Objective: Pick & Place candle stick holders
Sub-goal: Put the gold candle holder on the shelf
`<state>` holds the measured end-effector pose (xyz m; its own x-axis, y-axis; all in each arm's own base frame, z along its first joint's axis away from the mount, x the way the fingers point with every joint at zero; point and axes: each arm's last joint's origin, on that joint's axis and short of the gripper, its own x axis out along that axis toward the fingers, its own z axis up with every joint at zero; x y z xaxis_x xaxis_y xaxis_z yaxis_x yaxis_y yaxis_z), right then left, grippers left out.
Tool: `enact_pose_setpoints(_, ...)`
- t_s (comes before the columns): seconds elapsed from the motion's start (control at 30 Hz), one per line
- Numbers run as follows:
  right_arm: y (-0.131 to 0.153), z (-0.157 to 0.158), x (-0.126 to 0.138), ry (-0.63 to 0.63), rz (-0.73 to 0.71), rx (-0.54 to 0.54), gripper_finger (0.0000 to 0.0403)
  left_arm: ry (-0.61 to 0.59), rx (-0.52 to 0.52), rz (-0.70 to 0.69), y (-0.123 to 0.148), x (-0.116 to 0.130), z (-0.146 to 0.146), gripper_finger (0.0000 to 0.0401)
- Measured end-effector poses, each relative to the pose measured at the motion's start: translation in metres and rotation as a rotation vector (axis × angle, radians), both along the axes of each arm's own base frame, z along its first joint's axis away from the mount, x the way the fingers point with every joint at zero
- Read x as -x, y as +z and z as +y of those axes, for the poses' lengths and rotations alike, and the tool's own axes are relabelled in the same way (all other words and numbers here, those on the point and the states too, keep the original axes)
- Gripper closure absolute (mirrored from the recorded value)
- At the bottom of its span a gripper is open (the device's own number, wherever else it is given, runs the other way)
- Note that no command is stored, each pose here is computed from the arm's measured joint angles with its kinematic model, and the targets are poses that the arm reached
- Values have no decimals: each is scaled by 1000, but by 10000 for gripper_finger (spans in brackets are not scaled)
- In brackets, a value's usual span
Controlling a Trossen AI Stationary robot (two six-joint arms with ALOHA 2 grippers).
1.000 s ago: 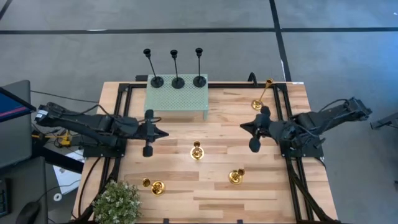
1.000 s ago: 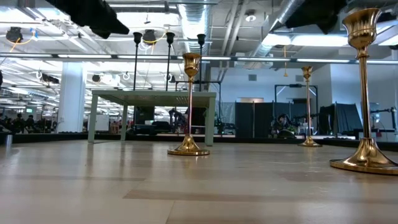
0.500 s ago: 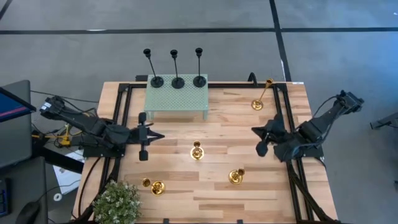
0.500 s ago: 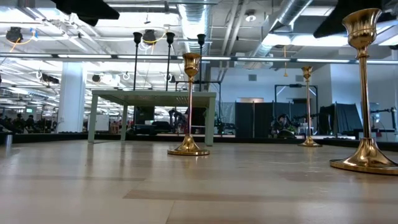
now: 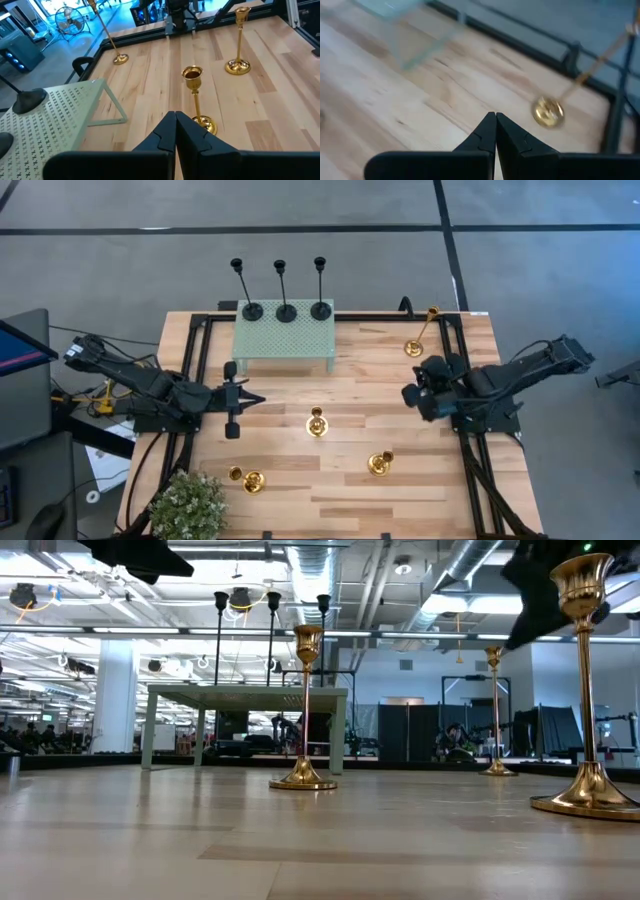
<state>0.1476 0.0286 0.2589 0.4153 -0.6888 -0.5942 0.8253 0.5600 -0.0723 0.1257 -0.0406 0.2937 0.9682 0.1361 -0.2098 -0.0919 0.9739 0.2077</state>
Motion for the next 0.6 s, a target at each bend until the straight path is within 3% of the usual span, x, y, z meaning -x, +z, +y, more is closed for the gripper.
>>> enact_pose_setpoints(0.1,-7,-8,-4,-55,52,-66,403,0,-6,14,-4,0,0,397)
enact_pose_setpoints(0.27,-29,-16,-9,-89,170,-69,385,0,-19,40,-14,-1,-1,396)
enact_pose_setpoints(0.43,-43,-27,-13,-198,204,-70,312,2,-24,50,-18,-2,-1,398)
enact_pose_setpoints(0.6,-58,-41,-16,-294,186,-6,218,4,-23,47,-18,-2,-1,396)
